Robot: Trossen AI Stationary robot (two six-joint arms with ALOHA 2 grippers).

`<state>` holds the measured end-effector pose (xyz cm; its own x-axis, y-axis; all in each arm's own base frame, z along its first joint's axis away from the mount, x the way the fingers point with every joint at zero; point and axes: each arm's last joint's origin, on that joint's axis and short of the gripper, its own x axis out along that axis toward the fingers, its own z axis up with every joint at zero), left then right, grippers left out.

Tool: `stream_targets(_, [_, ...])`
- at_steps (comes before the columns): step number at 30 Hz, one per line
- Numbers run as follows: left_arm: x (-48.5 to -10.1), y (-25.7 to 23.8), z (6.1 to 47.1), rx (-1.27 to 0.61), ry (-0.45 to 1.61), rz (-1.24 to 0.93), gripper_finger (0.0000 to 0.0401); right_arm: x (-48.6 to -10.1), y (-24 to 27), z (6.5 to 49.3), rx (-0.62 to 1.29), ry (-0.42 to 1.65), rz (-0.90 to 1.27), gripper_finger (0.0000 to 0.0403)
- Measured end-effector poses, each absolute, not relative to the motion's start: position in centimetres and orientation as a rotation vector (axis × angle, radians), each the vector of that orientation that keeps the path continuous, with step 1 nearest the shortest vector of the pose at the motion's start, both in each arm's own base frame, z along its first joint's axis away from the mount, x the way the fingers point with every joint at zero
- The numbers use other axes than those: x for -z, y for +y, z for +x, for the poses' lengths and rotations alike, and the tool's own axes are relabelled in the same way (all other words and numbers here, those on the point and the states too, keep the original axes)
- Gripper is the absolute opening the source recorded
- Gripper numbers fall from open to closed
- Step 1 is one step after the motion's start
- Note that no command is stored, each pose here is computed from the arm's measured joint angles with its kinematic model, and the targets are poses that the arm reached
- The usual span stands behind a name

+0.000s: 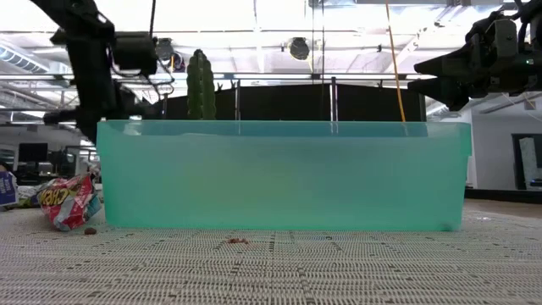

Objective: Pick and place Granola Bars by type
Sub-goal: Put the red granola bar into the blue bin

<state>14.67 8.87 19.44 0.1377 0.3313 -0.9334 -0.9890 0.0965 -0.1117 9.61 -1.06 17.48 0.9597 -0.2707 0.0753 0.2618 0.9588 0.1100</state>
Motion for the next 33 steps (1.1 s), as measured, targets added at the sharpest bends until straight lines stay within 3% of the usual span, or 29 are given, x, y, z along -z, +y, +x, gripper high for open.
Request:
stream_targets(9, [-24.7, 8.4, 16.2, -1.126, 0.831, -0.942, 0.0029, -17.5, -1.1, 9.6, 0.27, -0.09, 0.099, 0.0279])
stream_targets(22, [-34.4, 5.4, 18.4, -0.872, 0.641, -0.849, 0.0029, -17.5, -1.1, 9.6, 0.27, -0.09, 0.099, 0.0279])
stream_targets(33, [-37.2, 3.7, 22.5, -0.763, 0.636, -0.75, 0.0024, -17.5, -1.1, 9.6, 0.27, -0.09, 0.099, 0.0279])
